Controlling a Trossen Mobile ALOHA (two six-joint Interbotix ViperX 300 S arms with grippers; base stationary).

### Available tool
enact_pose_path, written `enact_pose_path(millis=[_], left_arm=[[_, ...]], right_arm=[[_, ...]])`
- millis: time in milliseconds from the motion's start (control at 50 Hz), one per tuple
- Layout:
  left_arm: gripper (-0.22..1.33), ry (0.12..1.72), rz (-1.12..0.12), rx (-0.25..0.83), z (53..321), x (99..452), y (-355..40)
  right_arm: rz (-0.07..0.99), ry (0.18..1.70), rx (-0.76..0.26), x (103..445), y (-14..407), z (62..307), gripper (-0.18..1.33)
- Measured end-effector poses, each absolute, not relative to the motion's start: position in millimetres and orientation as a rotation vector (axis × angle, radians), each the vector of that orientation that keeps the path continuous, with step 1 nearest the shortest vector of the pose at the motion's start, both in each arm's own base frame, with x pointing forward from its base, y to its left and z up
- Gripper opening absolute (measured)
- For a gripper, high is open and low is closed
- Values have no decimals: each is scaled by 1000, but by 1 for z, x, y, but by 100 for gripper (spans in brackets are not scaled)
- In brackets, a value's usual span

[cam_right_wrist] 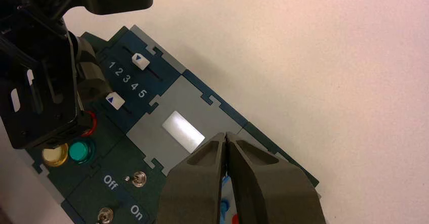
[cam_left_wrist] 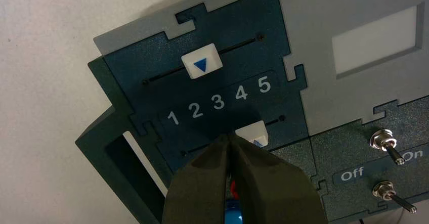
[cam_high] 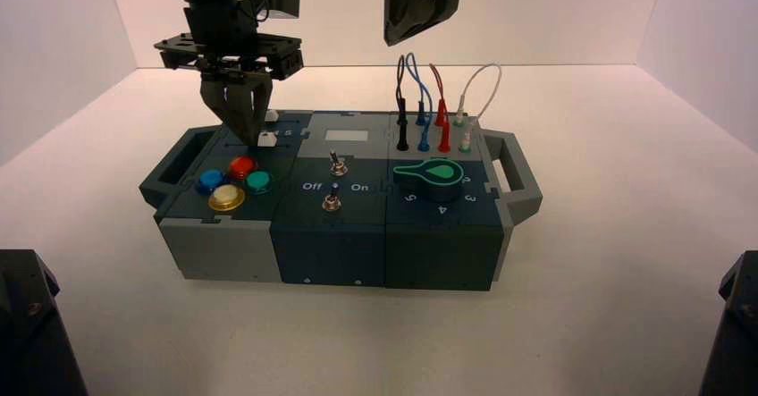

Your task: Move the bottom slider to position 4.

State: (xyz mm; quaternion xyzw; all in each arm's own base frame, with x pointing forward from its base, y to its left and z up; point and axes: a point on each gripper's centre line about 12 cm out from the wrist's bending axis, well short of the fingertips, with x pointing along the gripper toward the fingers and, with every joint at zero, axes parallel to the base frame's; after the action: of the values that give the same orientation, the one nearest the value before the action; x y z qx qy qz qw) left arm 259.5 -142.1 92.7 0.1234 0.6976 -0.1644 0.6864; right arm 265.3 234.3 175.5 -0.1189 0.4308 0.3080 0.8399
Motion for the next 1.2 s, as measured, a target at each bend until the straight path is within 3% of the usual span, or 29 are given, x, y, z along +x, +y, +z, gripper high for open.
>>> enact_pose_path(millis=[1200], left_arm=[[-16,1567,-374,287,94,258,-143]], right_arm=[[639,915,-245,268,231,175,-14]])
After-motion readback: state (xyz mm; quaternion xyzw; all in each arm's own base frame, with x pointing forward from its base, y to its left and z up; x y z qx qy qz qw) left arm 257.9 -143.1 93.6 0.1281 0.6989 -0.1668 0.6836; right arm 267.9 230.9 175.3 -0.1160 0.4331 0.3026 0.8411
